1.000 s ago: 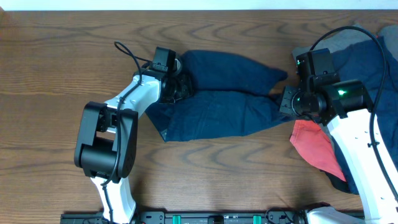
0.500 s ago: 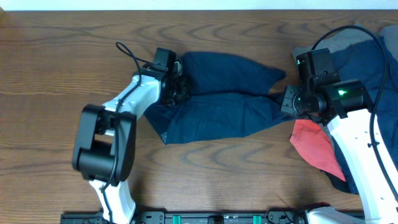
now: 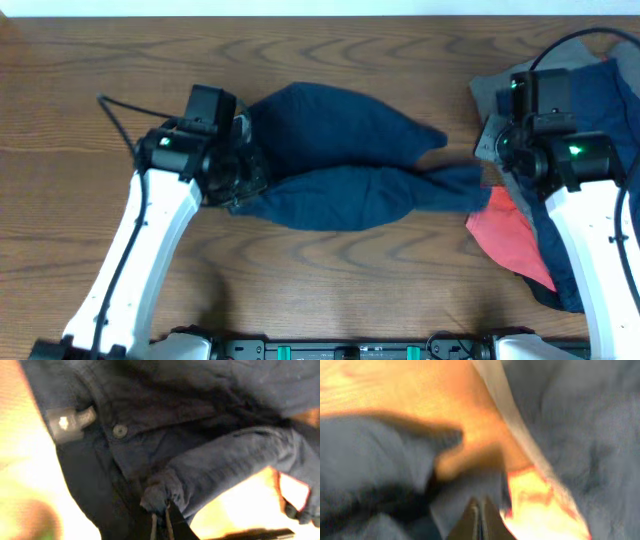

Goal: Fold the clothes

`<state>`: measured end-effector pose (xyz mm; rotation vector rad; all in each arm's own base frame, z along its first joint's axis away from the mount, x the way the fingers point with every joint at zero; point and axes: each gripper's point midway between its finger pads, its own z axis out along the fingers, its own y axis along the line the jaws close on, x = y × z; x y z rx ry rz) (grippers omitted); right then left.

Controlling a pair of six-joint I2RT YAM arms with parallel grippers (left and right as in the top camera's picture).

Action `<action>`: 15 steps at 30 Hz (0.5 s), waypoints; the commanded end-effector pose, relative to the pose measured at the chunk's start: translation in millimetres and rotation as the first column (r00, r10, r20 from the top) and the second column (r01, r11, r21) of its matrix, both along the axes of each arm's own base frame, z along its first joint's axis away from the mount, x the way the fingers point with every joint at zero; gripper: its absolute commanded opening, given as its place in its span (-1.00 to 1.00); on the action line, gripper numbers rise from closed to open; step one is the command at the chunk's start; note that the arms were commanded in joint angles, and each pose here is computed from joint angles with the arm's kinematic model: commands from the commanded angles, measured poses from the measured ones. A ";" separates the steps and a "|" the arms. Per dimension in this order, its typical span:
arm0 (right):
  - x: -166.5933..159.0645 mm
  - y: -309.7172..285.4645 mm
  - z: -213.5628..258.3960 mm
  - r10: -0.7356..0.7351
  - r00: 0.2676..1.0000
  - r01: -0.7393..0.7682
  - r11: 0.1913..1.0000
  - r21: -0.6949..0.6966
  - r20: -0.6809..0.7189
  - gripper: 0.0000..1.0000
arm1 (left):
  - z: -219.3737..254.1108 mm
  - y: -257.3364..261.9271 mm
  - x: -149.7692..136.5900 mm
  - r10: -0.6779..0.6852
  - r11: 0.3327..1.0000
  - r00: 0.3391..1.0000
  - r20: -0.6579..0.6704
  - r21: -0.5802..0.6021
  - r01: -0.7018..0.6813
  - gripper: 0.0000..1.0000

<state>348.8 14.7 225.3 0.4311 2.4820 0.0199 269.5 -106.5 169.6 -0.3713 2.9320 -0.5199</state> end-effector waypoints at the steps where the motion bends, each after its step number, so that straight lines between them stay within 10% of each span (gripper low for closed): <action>1: 7.9 7.5 15.3 0.107 0.992 -0.106 0.994 -0.019 0.063 -0.98 | 8.9 22.4 -7.9 0.100 0.991 0.995 0.020 0.090 -0.102 -0.88; 4: 11.3 14.5 16.1 0.132 0.988 -0.133 0.991 0.009 0.076 -0.83 | 12.5 27.7 -11.0 0.107 0.988 0.993 0.040 0.111 -0.111 -0.88; 6: 4.2 27.3 11.1 0.177 0.983 -0.180 0.981 0.071 0.048 -0.02 | 10.7 31.9 -10.4 0.113 0.984 0.993 0.044 0.134 -0.118 -0.86; 7: -3.4 36.3 6.7 0.206 0.978 -0.207 0.971 0.121 0.020 0.06 | 8.6 32.6 -10.6 0.114 0.983 0.993 0.038 0.140 -0.118 -0.88; 15: -103.1 39.8 -44.7 0.093 0.897 0.027 0.964 0.264 -0.433 -0.01 | -12.3 33.4 -15.0 0.114 0.981 0.993 -0.023 0.159 -0.109 -0.88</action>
